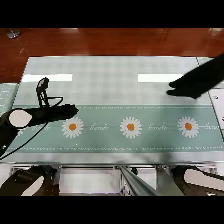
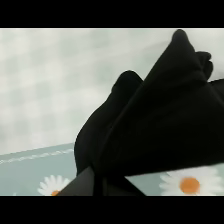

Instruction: Fold the shirts.

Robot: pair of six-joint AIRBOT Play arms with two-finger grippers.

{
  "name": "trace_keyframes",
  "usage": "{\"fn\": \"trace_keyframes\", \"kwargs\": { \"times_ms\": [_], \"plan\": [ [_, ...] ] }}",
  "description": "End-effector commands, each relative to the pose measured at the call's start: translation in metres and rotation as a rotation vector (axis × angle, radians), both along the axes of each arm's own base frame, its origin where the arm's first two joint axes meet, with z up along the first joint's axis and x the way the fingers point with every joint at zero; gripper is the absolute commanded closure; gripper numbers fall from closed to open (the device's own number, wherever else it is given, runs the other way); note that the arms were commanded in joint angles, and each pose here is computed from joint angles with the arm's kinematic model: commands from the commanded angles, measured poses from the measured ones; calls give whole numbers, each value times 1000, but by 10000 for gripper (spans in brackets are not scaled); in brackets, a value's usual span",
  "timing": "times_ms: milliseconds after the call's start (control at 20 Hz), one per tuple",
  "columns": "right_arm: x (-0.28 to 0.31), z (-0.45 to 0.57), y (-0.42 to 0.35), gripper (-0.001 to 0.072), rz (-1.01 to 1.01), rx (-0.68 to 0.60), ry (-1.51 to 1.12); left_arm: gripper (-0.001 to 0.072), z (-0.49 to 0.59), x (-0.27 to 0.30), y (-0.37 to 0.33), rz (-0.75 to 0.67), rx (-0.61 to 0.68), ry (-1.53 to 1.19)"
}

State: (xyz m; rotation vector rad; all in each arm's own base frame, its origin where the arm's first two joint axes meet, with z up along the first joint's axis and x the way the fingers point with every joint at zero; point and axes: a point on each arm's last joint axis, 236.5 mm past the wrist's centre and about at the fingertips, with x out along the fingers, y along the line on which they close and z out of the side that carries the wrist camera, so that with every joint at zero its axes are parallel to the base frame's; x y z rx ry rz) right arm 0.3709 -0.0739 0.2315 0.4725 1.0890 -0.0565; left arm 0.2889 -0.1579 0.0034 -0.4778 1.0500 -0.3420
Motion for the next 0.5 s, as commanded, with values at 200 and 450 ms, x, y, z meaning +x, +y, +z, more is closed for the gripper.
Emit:
{"fn": "trace_keyframes", "kwargs": {
  "times_ms": [200, 450],
  "plan": [
    [-160, -50, -100, 685, -451, -127, 290, 689, 1, 2, 0, -3, 2, -9],
    [-274, -125, -110, 683, -751, -202, 521, 689, 3, 5, 1, 6, 1, -24]
  ]
}}
